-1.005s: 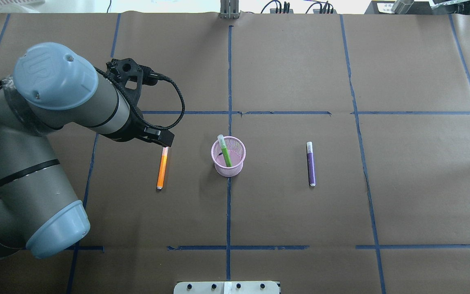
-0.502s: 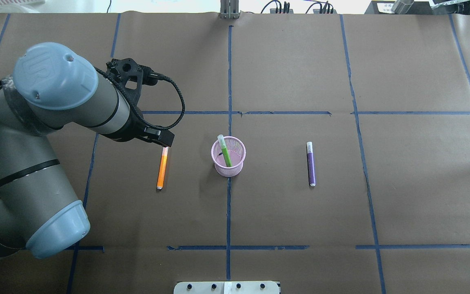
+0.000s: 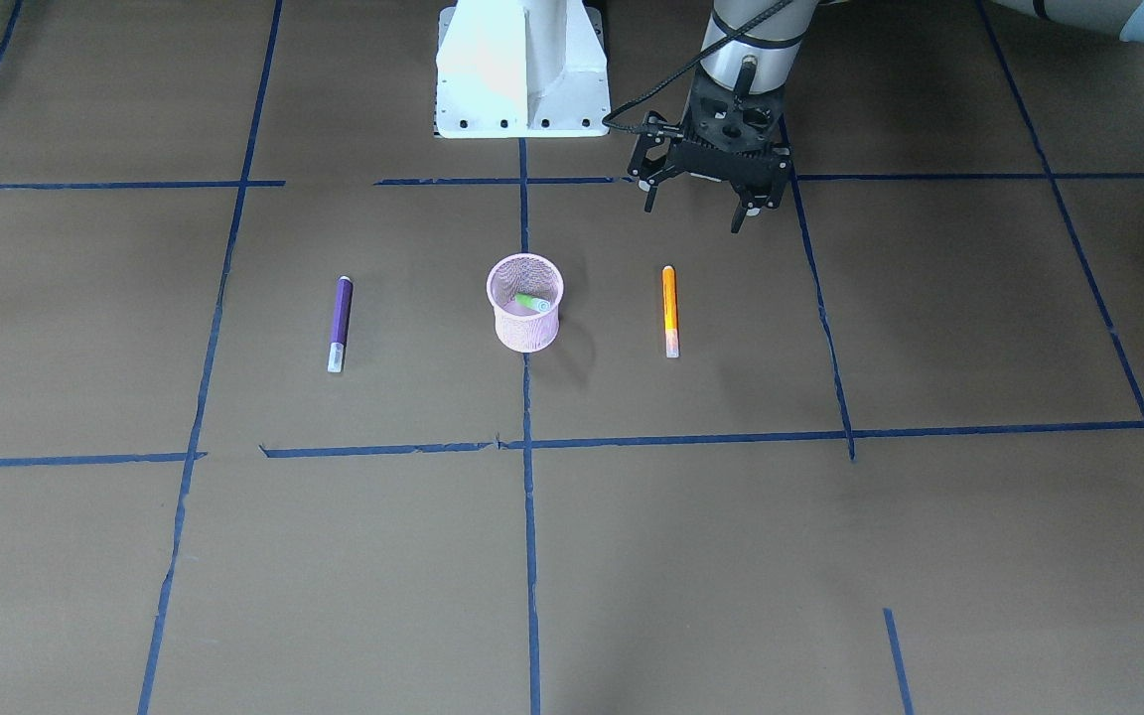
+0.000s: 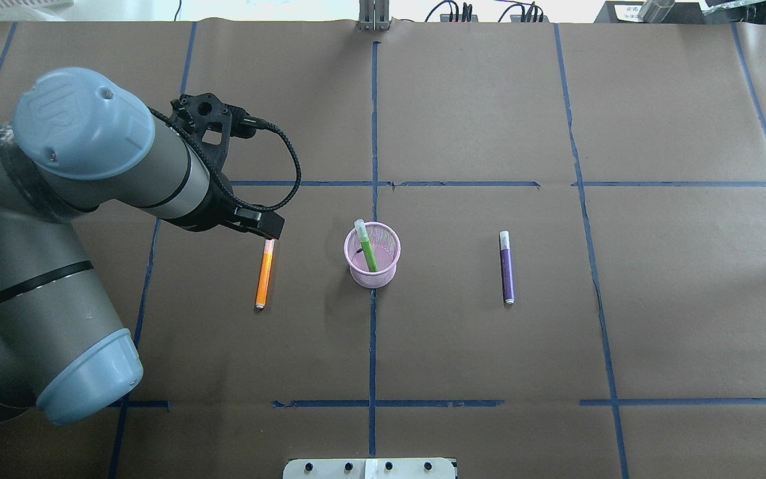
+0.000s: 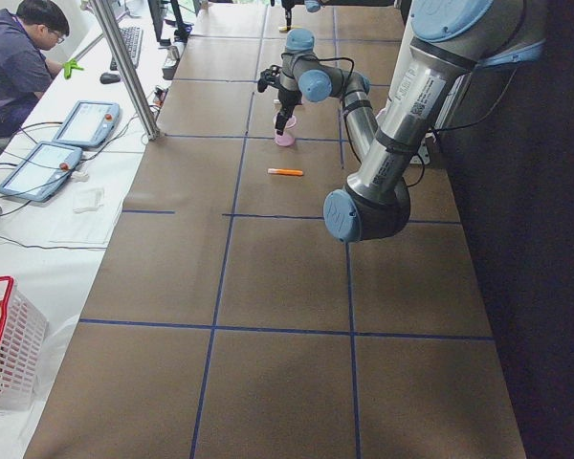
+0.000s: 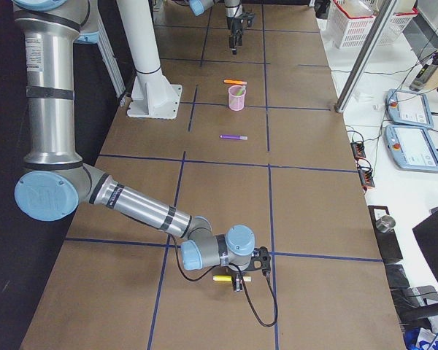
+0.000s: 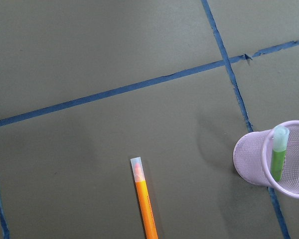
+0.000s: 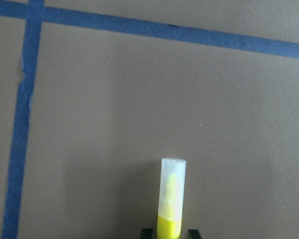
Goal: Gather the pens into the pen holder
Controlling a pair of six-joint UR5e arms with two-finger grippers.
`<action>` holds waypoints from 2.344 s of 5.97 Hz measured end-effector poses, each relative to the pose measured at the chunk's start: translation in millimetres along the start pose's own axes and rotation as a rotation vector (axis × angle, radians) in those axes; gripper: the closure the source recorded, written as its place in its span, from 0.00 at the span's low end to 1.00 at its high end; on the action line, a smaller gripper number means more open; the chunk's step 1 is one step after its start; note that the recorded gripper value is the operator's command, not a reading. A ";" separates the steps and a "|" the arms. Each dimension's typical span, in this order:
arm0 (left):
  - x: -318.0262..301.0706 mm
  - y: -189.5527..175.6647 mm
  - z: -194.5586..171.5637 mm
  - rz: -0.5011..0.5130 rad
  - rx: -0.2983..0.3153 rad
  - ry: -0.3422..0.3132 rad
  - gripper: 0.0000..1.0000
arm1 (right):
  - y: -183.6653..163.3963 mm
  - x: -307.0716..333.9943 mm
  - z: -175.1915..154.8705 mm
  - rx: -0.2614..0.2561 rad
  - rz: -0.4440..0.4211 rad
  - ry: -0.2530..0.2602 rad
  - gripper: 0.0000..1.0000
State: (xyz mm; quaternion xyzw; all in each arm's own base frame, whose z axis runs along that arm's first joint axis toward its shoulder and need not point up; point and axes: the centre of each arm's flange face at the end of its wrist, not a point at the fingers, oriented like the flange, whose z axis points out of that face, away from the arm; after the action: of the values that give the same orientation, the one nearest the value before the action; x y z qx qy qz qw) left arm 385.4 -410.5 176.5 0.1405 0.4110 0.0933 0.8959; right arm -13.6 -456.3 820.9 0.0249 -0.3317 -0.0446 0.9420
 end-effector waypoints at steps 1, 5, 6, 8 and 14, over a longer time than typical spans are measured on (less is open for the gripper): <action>0.3 0.6 -2.0 0.001 0.002 0.003 0.00 | -2.1 -1.9 -1.6 0.006 -0.005 -0.003 1.00; -7.6 0.5 -0.7 0.012 -0.020 -0.029 0.00 | -49.2 -72.5 -80.7 0.180 -0.150 -0.050 0.99; -17.7 -2.6 -2.7 0.042 -0.039 -0.062 0.00 | -61.0 -102.9 -114.9 0.244 -0.192 -0.078 0.99; -60.2 -17.3 -16.5 0.144 -0.114 -0.109 0.00 | -74.5 -174.3 -192.3 0.378 -0.184 -0.147 1.00; -184.2 -6.2 -33.8 -0.077 -0.257 -0.114 0.00 | -80.3 -504.1 -245.0 0.594 0.035 -0.348 1.00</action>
State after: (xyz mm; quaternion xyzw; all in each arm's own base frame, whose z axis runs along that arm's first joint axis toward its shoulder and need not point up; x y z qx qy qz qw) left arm 241.2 -462.5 284.3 0.0136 0.3493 0.1026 0.9313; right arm -256.4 -481.3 310.0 0.2843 -0.4864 0.0666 0.8235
